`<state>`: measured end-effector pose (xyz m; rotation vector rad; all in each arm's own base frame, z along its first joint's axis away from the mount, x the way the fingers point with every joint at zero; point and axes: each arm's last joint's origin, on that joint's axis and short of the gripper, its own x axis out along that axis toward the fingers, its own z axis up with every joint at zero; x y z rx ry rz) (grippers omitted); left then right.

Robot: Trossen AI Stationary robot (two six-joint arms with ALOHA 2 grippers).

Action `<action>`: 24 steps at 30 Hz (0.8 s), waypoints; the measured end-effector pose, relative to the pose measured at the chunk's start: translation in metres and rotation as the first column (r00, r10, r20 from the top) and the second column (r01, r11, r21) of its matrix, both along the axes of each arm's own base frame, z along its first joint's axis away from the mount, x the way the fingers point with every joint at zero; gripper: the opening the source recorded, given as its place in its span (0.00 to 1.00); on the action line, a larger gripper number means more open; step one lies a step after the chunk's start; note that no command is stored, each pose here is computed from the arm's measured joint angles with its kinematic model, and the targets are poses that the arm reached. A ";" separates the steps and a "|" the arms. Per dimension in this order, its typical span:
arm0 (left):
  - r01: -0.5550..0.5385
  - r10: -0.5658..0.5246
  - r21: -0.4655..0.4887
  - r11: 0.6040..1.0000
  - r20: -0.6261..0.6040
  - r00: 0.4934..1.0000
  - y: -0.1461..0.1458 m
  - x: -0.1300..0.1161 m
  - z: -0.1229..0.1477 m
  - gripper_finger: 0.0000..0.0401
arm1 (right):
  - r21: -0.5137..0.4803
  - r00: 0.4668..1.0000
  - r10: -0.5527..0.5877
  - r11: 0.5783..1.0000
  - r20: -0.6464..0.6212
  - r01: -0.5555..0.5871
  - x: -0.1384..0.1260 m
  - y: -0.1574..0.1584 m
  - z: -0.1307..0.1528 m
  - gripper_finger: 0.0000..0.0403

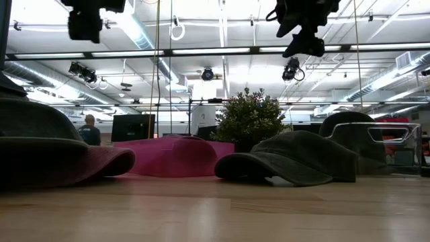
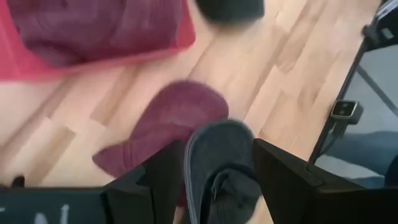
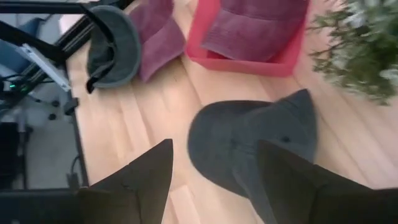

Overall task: Pick & Place hat
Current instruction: Put the left black cap into the transparent bin

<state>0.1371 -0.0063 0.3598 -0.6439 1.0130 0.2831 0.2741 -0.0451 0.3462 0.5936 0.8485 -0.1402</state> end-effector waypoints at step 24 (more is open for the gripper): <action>-0.074 -0.062 -0.341 0.937 -0.373 0.926 -0.044 0.001 -0.134 0.49 | 0.038 0.994 0.083 0.996 0.078 -0.086 0.007 0.001 -0.013 0.57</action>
